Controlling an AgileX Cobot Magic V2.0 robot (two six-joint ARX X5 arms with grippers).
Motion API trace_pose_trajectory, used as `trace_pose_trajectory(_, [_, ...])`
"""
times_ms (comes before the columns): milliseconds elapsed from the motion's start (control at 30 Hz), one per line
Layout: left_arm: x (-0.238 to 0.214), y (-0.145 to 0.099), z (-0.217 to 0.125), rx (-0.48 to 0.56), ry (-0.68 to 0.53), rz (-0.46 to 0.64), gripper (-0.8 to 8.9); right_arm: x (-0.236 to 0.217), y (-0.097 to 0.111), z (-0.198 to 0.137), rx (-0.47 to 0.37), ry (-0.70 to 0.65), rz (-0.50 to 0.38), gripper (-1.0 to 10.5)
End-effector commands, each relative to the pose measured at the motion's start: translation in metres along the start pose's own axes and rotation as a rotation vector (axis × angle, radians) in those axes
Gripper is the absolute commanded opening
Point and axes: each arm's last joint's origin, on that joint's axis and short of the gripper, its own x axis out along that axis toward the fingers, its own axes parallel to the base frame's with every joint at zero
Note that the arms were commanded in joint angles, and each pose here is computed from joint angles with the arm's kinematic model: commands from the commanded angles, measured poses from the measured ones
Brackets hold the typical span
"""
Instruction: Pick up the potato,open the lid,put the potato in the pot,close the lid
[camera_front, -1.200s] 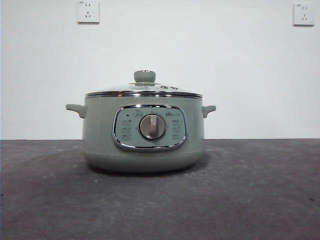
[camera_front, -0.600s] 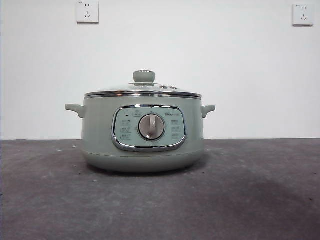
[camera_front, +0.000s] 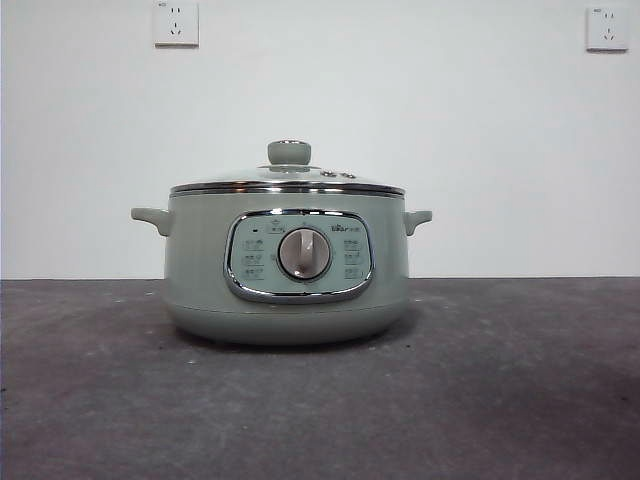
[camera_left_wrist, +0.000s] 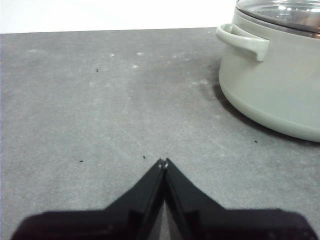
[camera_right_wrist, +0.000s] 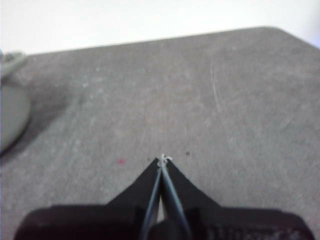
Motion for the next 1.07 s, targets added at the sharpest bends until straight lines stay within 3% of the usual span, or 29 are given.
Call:
trace_pose_trajectory(33, [0.0, 0.0002, 0.0007, -0.006, -0.005, 0.003, -0.03, 0.0018, 0.0001, -0.0049, -0.01, -0.013, 0.017, 0.0])
trace_pose_trajectory(1067, [0.0003, 0.0002, 0.0003, -0.006, 0.001, 0.003, -0.03, 0.0016, -0.0003, -0.0049, -0.027, -0.009, 0.014, 0.0])
